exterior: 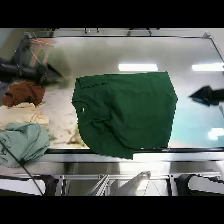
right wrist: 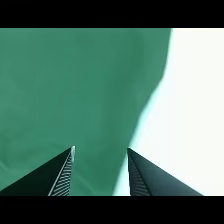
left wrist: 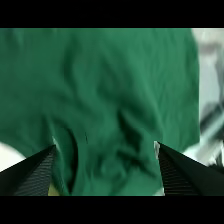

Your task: Fold the shirts.

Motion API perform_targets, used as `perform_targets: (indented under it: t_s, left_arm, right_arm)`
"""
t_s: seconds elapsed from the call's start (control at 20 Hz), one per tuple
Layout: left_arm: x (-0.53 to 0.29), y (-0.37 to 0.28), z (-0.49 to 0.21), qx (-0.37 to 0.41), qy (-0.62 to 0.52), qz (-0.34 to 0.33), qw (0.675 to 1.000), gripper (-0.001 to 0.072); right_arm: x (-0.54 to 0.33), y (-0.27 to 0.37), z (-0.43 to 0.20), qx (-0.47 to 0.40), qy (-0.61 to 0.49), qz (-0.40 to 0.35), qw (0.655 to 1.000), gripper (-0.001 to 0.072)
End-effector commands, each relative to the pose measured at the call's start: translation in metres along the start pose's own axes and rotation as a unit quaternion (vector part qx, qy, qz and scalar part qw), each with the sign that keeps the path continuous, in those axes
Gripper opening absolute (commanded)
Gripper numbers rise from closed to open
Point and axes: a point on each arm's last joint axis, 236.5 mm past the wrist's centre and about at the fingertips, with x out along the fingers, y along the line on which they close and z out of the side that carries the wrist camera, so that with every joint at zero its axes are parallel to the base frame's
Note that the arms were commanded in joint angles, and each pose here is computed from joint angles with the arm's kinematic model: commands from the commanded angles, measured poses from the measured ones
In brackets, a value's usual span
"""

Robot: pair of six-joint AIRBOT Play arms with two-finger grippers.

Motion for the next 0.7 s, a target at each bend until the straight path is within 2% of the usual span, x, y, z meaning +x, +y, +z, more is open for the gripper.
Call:
perform_targets:
  t_s: [0.0,0.2,0.35,0.65]
  left_arm:
    - [0.044,0.015,-0.108,-0.079,0.117,0.028,0.99,0.0695]
    - [0.088,0.009,-0.191,-0.127,0.214,0.033,0.968,0.0695]
    - [0.103,0.014,-0.236,-0.132,0.276,0.074,0.949,0.0695]
    - [0.135,0.019,-0.231,-0.088,0.249,0.11,0.958,0.0681]
  right_arm:
    - [0.01,-0.048,-0.04,0.077,0.014,-0.028,0.997,0.0383]
    - [0.02,-0.05,-0.052,0.096,0.034,-0.022,0.995,0.0383]
    - [0.021,-0.053,-0.058,0.118,0.046,-0.026,0.992,0.0384]
    - [0.035,-0.044,-0.086,0.157,0.079,0.002,0.984,0.0384]
